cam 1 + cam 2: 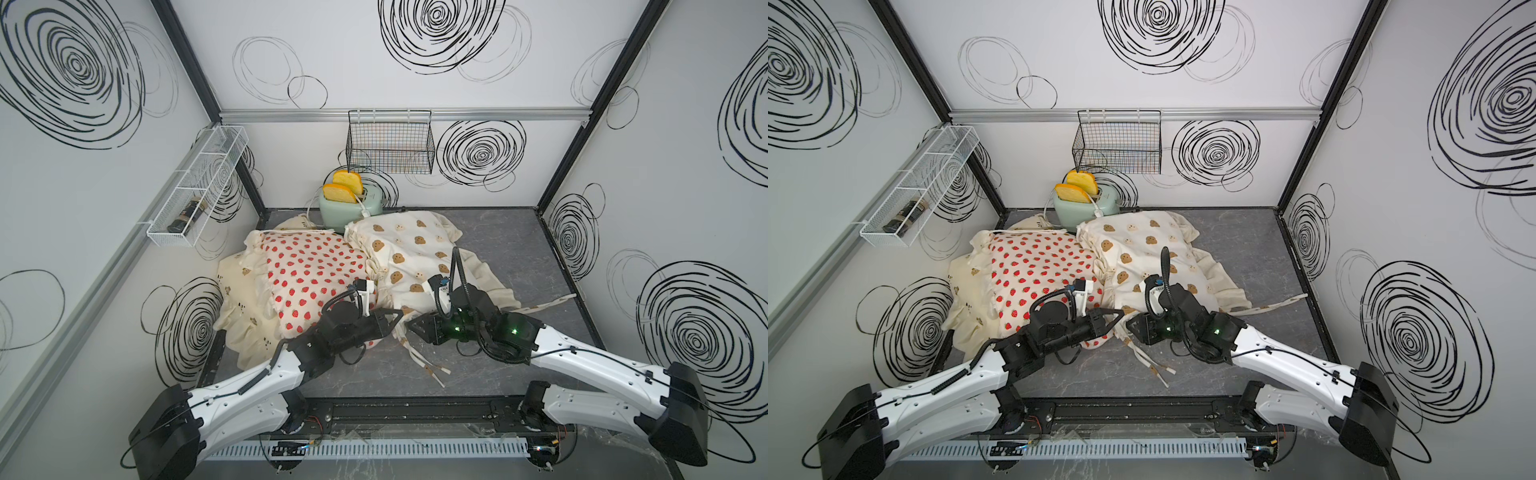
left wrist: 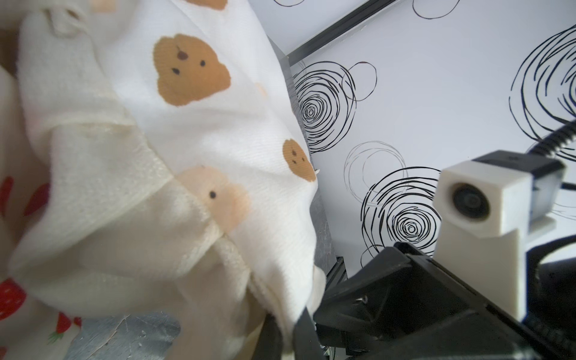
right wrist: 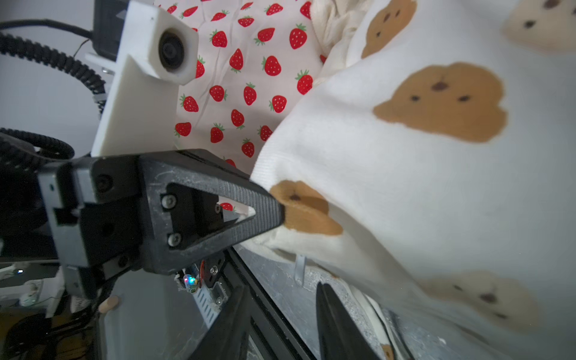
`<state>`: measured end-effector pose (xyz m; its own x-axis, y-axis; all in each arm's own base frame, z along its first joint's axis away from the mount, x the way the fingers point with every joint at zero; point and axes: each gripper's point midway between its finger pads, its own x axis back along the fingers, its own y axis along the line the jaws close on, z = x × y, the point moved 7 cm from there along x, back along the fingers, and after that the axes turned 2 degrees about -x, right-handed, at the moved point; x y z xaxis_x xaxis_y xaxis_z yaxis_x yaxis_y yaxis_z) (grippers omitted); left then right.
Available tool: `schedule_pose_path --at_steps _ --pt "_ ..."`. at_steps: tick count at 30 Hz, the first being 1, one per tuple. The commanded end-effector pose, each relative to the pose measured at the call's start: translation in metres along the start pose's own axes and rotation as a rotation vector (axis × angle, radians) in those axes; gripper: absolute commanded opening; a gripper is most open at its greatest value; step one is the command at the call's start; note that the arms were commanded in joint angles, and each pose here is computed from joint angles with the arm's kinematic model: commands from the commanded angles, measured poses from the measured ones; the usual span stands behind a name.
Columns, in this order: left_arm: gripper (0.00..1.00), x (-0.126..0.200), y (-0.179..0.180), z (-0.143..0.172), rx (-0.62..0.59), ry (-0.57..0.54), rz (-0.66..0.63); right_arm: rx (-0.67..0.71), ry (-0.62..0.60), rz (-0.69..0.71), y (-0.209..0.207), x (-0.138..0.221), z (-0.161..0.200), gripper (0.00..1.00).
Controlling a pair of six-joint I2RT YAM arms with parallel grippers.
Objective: Zip up pillowcases
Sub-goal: Zip the zipper on the pillowcase.
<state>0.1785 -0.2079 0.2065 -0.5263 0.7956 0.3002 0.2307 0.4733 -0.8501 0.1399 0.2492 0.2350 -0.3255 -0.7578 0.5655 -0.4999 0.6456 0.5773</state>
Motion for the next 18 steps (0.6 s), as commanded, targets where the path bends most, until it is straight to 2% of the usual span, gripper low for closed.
schedule_pose_path --at_steps 1,11,15,18 --pt "0.0 0.004 -0.007 -0.005 0.018 -0.018 0.038 0.076 -0.036 0.152 -0.008 0.015 0.0 0.4" --pt "0.0 0.004 -0.012 -0.007 0.019 -0.018 0.052 0.173 -0.02 0.213 0.012 0.001 0.002 0.38" --pt "0.0 0.005 -0.013 -0.007 0.018 -0.019 0.056 0.208 -0.014 0.268 0.009 -0.002 0.0 0.33" --pt "0.0 0.006 -0.013 -0.007 0.016 -0.02 0.056 0.221 -0.029 0.24 0.013 -0.005 -0.002 0.33"
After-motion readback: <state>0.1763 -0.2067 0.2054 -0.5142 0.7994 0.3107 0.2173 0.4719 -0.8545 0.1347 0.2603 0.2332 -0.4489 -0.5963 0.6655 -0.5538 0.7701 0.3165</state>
